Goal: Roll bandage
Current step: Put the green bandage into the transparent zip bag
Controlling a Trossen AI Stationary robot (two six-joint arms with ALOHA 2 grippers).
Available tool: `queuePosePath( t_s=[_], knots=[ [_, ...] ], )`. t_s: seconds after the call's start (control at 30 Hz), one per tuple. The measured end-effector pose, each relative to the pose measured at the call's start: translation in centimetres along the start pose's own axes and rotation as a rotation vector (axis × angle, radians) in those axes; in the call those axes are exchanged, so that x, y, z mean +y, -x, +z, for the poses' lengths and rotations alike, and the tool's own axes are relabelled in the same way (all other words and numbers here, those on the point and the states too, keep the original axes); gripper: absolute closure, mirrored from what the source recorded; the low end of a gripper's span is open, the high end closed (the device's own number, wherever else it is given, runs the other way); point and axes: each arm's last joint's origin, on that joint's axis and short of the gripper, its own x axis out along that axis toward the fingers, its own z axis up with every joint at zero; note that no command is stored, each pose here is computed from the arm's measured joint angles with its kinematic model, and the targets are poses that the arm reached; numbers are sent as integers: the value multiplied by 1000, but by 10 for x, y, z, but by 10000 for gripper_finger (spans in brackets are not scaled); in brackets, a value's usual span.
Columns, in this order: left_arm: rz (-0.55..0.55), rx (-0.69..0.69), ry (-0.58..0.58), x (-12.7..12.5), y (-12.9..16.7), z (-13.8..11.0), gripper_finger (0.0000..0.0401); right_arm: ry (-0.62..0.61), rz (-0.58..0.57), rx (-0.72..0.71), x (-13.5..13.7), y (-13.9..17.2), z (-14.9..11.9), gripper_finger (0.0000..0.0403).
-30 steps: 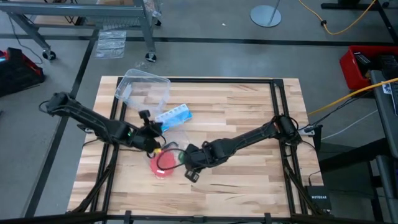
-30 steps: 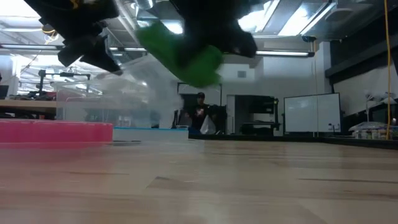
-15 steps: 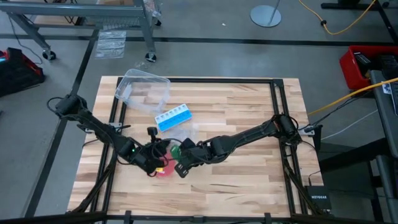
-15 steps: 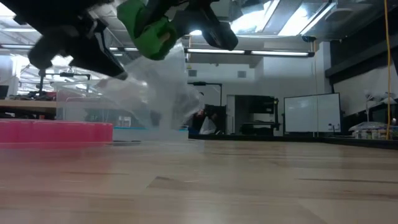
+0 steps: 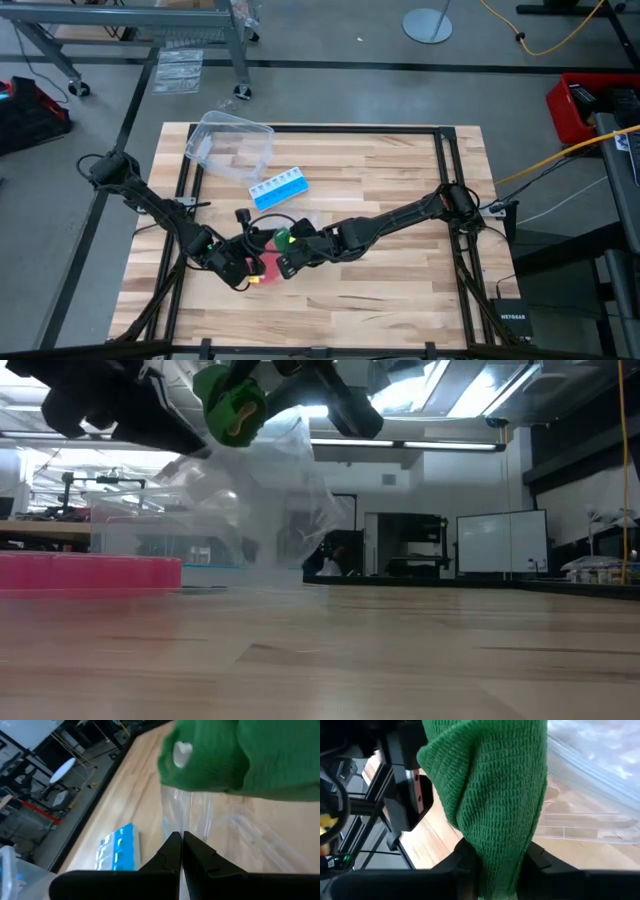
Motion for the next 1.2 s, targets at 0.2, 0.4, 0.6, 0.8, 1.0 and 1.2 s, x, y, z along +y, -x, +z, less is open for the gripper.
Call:
queuePosePath(
  t_s=[0.2,0.4,0.6,0.8,1.0,1.2],
  knots=[
    [12,-13,17,0,0,2,401,-41,-20,7,-2,0,-1,325],
    [14,-26,22,-1,2,2,401,-75,-59,20,-6,0,-2,325],
    [30,-54,21,-1,2,7,401,-82,-80,26,-8,0,-3,325],
    [47,-68,33,1,-1,11,401,-82,-74,25,-7,0,-3,325],
    [67,-56,48,5,-7,11,401,-86,-50,40,-5,0,-3,325],
    [66,-81,88,5,-8,16,401,-98,-51,45,-5,0,-3,325]
  ],
)
